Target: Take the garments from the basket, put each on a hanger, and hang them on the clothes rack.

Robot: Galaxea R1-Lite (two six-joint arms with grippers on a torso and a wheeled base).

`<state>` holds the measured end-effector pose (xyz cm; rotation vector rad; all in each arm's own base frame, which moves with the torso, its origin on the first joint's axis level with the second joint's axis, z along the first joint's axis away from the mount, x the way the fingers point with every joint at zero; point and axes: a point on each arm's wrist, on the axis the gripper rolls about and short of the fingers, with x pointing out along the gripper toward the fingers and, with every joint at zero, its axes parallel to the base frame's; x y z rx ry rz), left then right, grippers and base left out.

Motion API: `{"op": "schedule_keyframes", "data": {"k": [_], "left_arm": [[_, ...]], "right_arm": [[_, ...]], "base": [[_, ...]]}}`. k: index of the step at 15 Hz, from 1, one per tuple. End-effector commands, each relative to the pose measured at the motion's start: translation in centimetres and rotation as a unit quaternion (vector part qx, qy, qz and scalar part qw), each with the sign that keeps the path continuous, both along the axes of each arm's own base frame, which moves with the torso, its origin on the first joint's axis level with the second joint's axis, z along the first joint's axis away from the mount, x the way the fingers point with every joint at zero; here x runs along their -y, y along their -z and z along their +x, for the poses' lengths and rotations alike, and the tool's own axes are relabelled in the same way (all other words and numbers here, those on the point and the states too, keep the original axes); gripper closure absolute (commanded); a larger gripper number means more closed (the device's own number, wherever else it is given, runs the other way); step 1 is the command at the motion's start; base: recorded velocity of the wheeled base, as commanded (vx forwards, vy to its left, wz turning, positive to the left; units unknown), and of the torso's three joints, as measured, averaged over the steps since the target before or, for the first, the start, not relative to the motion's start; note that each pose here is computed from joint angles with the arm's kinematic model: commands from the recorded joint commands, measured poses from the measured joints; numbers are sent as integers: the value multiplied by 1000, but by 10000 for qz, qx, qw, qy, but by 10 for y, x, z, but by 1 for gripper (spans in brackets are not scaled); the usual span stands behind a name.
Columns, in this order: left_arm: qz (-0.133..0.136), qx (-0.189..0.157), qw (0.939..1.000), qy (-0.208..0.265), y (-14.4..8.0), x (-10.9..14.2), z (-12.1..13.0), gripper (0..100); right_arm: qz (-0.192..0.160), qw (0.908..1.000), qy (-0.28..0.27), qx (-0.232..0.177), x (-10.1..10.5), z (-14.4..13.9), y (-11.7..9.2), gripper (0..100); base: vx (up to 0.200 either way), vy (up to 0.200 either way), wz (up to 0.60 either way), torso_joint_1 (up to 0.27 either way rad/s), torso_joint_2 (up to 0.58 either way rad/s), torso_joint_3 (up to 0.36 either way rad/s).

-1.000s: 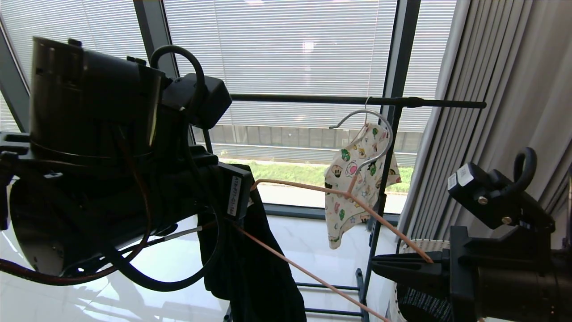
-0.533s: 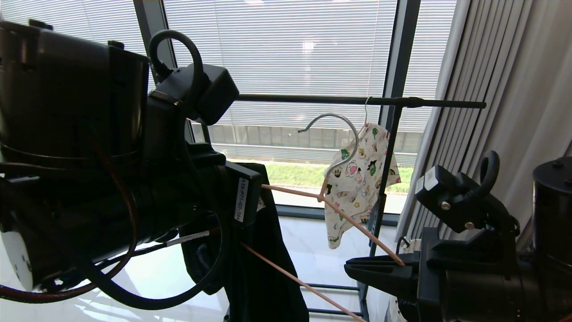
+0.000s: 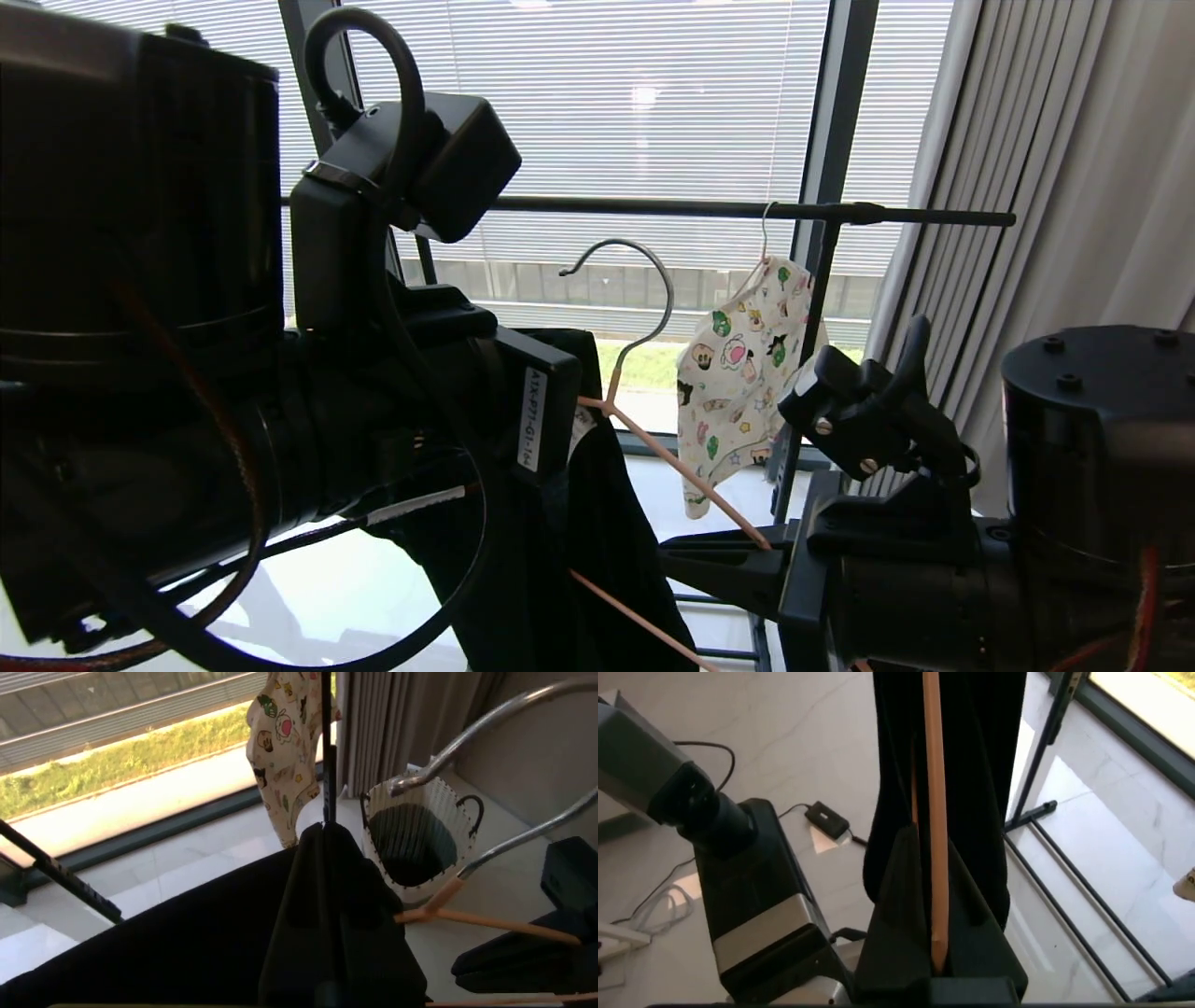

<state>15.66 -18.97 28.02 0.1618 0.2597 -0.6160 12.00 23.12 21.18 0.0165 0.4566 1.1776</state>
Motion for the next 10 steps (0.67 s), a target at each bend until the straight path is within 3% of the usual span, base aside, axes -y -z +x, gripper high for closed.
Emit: {"op": "schedule_keyframes", "data": {"k": [1, 7, 9, 10], "left_arm": [[22, -16, 10000, 39, 2, 3, 0, 100], [-31, 46, 10000, 36, -2, -2, -4, 100], [-67, 83, 9999, 46, -1, -2, -5, 100], [77, 131, 9999, 77, 2, -3, -5, 100]], "right_arm": [[-44, 9999, 45, -104, -8, 4, 4, 100], [80, 9935, 1039, -460, -11, 10, 5, 100], [105, 9900, 1351, -395, -12, 12, 5, 100], [229, 9886, 1443, -372, -13, 13, 4, 100]], "base": [[0, 0, 0, 0, 0, 0], [0, 0, 0, 0, 0, 0], [0, 0, 0, 0, 0, 0], [0, 0, 0, 0, 0, 0]]}}
